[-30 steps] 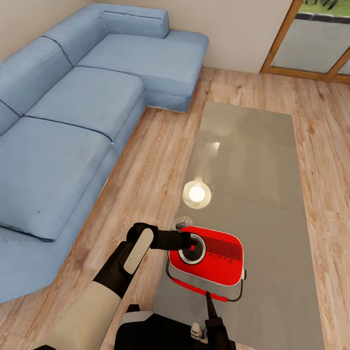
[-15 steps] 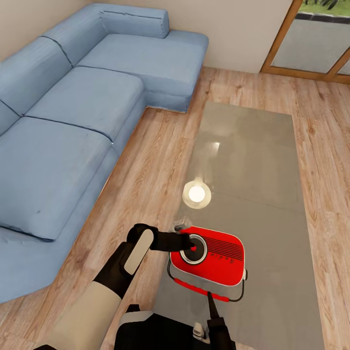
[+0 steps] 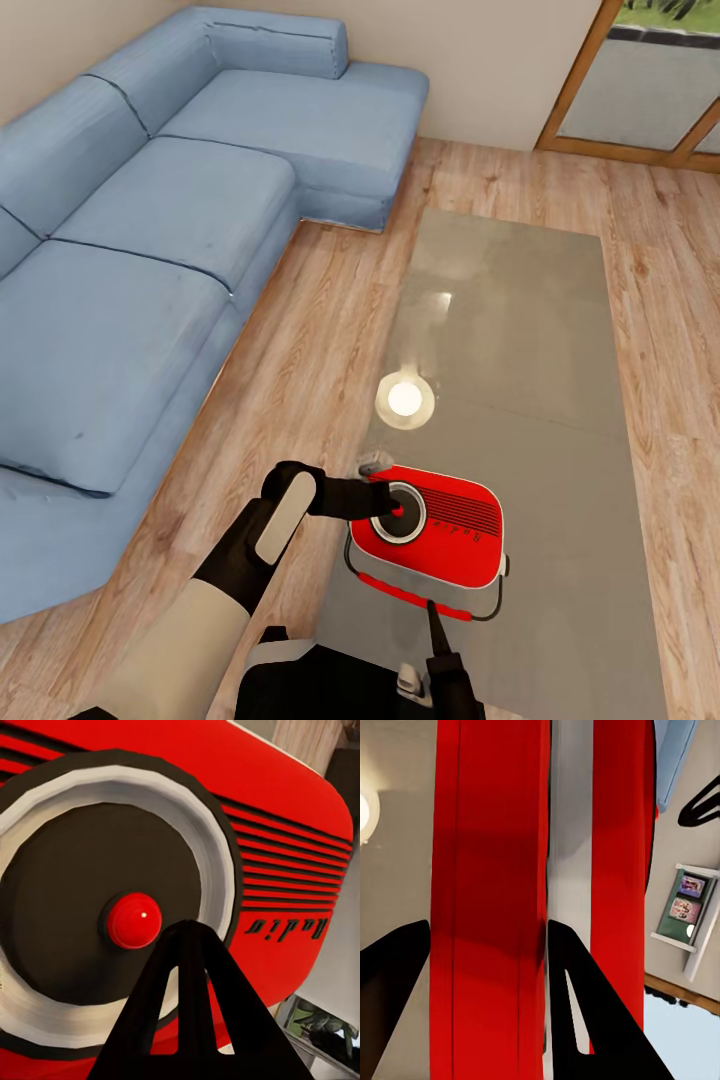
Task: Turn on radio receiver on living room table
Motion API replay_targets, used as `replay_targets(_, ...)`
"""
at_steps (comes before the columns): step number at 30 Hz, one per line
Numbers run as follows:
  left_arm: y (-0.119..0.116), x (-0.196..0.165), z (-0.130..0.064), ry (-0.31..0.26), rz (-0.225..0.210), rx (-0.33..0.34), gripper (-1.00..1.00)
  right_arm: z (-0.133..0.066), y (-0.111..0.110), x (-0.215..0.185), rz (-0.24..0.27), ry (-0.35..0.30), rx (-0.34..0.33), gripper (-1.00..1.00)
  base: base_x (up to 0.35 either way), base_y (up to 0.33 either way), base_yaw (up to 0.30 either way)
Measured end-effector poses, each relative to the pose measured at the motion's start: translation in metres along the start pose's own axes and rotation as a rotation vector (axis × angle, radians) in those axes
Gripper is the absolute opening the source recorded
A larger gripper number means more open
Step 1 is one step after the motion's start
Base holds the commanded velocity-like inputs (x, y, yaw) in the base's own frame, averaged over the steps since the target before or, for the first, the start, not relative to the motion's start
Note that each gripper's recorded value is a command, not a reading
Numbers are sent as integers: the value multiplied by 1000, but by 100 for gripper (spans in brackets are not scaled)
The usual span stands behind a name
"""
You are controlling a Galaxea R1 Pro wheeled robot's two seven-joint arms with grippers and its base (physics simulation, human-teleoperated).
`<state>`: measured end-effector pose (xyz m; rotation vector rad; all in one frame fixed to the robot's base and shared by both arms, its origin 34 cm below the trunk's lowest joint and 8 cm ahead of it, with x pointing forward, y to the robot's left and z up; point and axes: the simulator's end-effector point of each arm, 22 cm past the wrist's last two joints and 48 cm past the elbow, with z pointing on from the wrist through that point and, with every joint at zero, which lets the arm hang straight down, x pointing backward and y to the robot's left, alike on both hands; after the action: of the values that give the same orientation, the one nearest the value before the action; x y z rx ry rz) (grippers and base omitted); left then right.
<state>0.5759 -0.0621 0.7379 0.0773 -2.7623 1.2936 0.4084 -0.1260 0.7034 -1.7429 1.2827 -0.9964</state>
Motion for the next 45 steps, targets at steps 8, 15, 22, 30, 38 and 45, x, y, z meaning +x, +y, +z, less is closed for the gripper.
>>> replay_targets(8,2,1,0,1,-1,-5,-100,0,0,1,-2,0,0,-100,0,0,0)
replay_targets(15,6,-8,0,6,-3,-18,-100,0,-5,0,-4,-1,22,-100,0,0,0)
replay_targets(22,8,-7,2,12,-11,-19,-100,-1,-9,1,-1,0,45,-100,0,0,0)
replay_targets(30,16,3,7,37,-51,-17,-100,0,-4,2,18,2,21,-100,0,0,0)
replay_targets(38,17,1,6,32,-41,-26,-100,-1,-4,8,21,25,26,-100,0,0,0)
replay_targets(45,-13,-14,-2,-8,-44,63,-100,0,3,13,44,47,-5,-100,0,0,0)
